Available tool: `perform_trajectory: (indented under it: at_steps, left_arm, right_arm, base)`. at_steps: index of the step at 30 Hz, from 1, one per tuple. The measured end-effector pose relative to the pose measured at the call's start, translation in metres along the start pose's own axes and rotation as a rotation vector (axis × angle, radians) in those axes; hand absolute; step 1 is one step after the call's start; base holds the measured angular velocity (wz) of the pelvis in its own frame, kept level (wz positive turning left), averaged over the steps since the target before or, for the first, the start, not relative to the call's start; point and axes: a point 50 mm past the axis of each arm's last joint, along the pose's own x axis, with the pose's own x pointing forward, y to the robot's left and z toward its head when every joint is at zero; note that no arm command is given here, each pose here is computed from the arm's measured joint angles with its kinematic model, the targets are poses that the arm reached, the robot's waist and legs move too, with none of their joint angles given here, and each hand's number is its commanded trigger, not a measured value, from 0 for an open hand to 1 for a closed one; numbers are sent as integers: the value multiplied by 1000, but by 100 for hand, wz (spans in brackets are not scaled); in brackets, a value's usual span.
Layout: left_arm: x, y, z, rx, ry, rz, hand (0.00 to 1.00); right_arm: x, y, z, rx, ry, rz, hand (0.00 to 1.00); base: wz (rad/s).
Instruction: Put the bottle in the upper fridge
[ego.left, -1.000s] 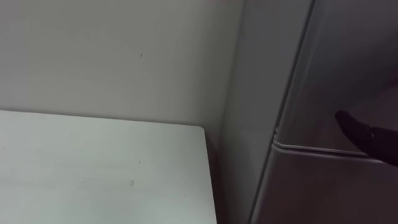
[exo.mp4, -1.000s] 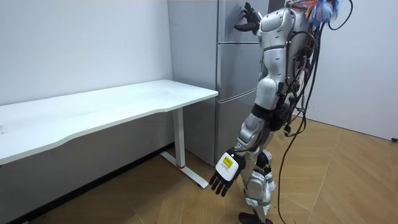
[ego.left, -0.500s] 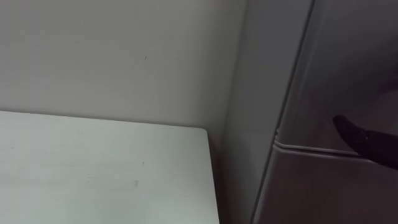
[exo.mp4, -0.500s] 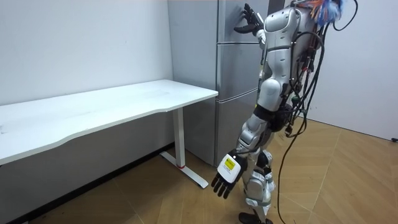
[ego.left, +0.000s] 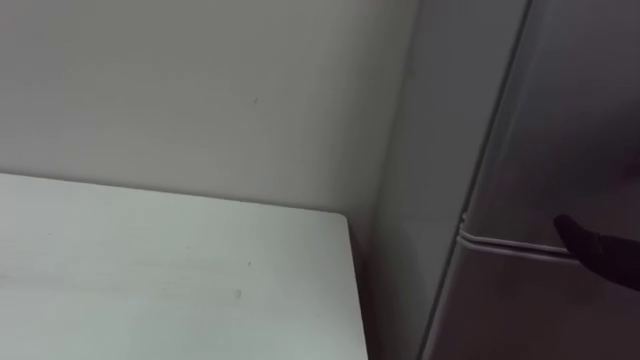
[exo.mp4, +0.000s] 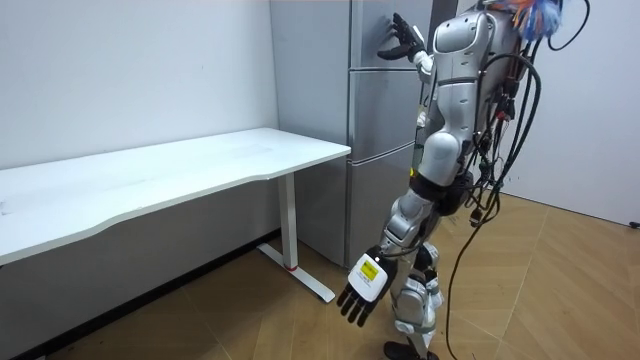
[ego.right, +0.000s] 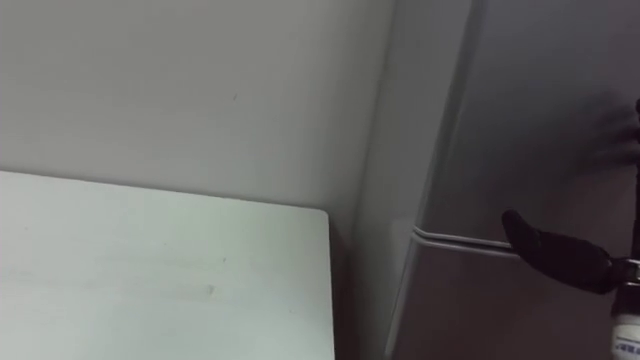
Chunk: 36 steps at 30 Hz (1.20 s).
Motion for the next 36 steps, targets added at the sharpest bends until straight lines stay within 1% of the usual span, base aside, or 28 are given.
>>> perform_trajectory:
  at_steps: [3, 6, 8, 9, 10, 13, 16, 20, 22, 26, 30, 32, 36]
  left_arm:
    - [0, 1, -2, 0, 1, 6, 0]
    - [0, 1, -3, -3, 2, 8, 0]
    - [0, 5, -3, -47, -4, 28, 0]
    - [0, 6, -4, -56, -1, 35, 0]
    - [-1, 8, -8, -69, 8, 48, 0]
    - [-2, 12, -19, -92, 39, 70, 0]
    - [-3, 14, -18, -103, 27, 79, 0]
    - [-3, 14, -17, -135, 28, 97, 0]
    - [-4, 13, -17, -144, 30, 99, 0]
    - [-4, 11, -14, -148, 19, 97, 0]
    - [-3, 9, -8, -157, 7, 90, 0]
    - [-3, 8, -5, -166, 0, 84, 0]
    - [-3, 6, -3, -182, -4, 74, 0]
  right_arm:
    - [-3, -3, -14, -22, 61, -34, 0]
    - [-7, -15, -34, -26, 181, -105, 0]
    - [-14, -36, -57, 5, 341, -227, 0]
    - [-15, -41, -61, 11, 367, -257, 0]
    - [-18, -50, -65, 39, 403, -319, 0]
    - [-21, -67, -68, 130, 445, -451, 0]
    - [-25, -81, -72, 190, 480, -562, 0]
    - [-47, -97, -89, 275, 608, -703, 0]
    - [-54, -101, -92, 285, 644, -741, 0]
    - [-72, -112, -99, 252, 694, -801, 0]
    - [-83, -114, -106, 243, 749, -864, 0]
    - [-96, -118, -112, 234, 798, -892, 0]
    - [-123, -113, -122, 231, 895, -945, 0]
  base:
    - [8]
    - [9]
    - [13]
    - [0]
    - [0]
    - [-1]
    - [-9]
    - [-3]
    - [-12]
    - [-6]
    - [-1]
    - [6]
    - [0]
